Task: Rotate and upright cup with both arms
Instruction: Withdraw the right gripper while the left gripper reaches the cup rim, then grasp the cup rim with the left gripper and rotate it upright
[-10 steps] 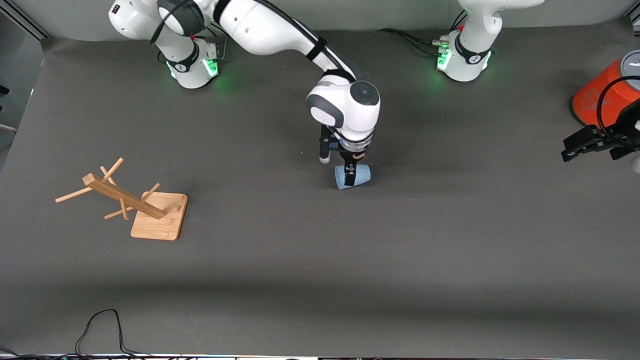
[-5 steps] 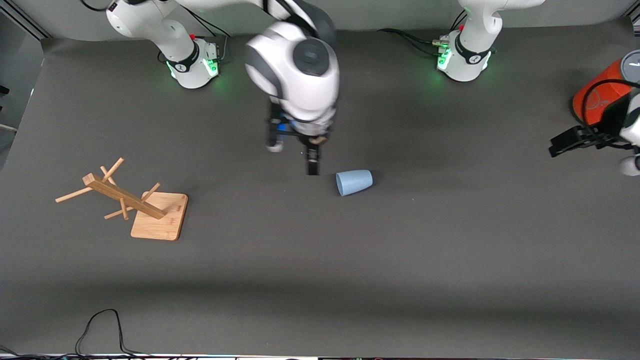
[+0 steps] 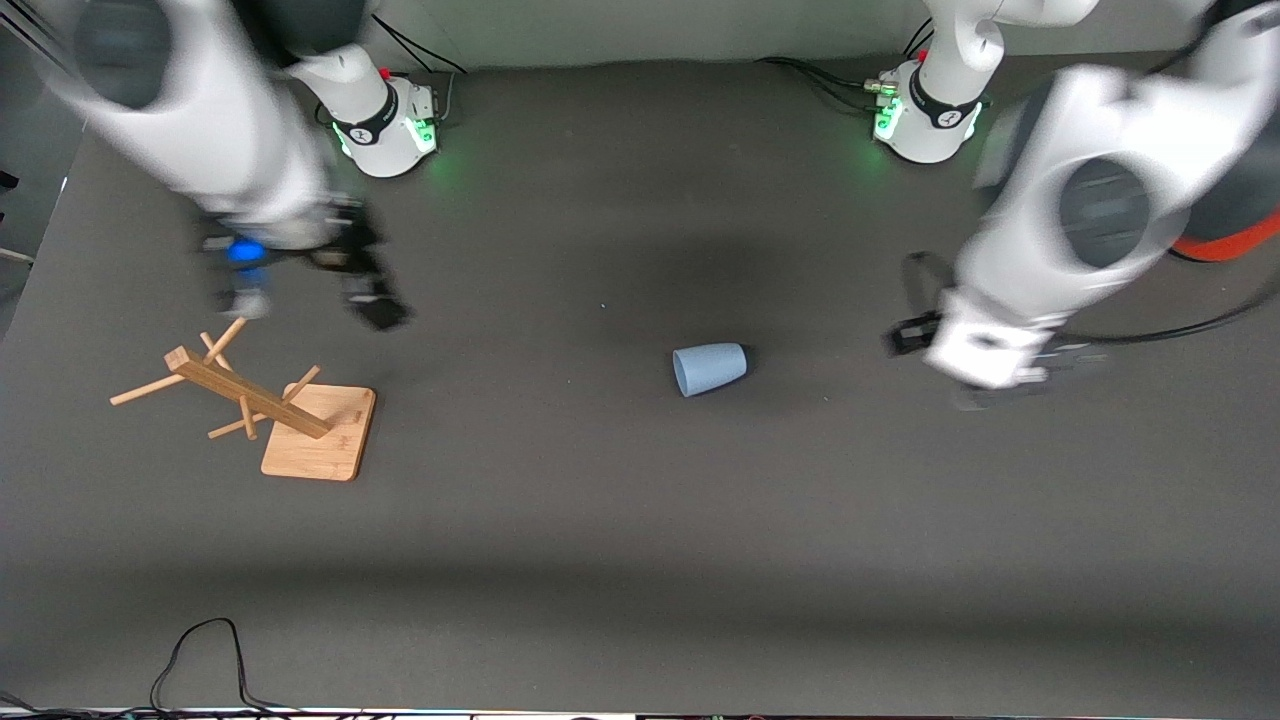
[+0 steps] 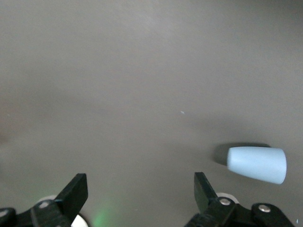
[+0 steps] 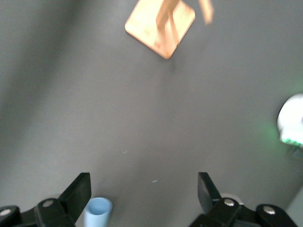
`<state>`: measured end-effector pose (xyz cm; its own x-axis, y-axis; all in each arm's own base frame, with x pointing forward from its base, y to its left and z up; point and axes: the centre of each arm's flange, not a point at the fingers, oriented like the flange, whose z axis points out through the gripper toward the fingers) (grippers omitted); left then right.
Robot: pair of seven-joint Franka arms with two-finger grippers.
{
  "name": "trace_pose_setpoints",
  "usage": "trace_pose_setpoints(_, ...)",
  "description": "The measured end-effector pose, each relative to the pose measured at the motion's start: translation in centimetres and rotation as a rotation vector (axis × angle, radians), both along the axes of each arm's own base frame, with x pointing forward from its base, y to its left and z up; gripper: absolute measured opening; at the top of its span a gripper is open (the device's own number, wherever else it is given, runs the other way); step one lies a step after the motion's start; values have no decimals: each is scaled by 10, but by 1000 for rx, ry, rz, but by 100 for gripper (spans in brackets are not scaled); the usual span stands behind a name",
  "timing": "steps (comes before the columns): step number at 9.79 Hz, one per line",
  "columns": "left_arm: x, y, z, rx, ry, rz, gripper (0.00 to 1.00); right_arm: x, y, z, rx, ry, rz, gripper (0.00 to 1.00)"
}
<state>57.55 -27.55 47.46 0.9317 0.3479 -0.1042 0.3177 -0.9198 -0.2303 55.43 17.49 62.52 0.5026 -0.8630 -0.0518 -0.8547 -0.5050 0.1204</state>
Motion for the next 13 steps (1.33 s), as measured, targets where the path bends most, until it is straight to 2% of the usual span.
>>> trace_pose_setpoints(3,-12,-113,-86,114,-20,132,100,4,-135,11,77,8,311,100)
trace_pose_setpoints(4,-16,-144,-113,136,-32,146,100,5,-169,6,96,13,384,100)
trace_pose_setpoints(6,-43,-205,-154,159,-71,113,100,8,-220,-4,124,-2,521,100)
trace_pose_setpoints(9,-100,-269,-204,230,-152,45,100,13,-243,-16,133,-59,772,100)
trace_pose_setpoints(10,-107,-274,-222,263,-166,22,100,14,-243,-16,125,-72,850,100)
trace_pose_setpoints(12,-104,-265,-259,326,-164,7,97,20,-241,-16,101,-111,953,100)
trace_pose_setpoints(13,-103,-262,-272,343,-158,4,87,21,-238,-15,94,-122,975,100)
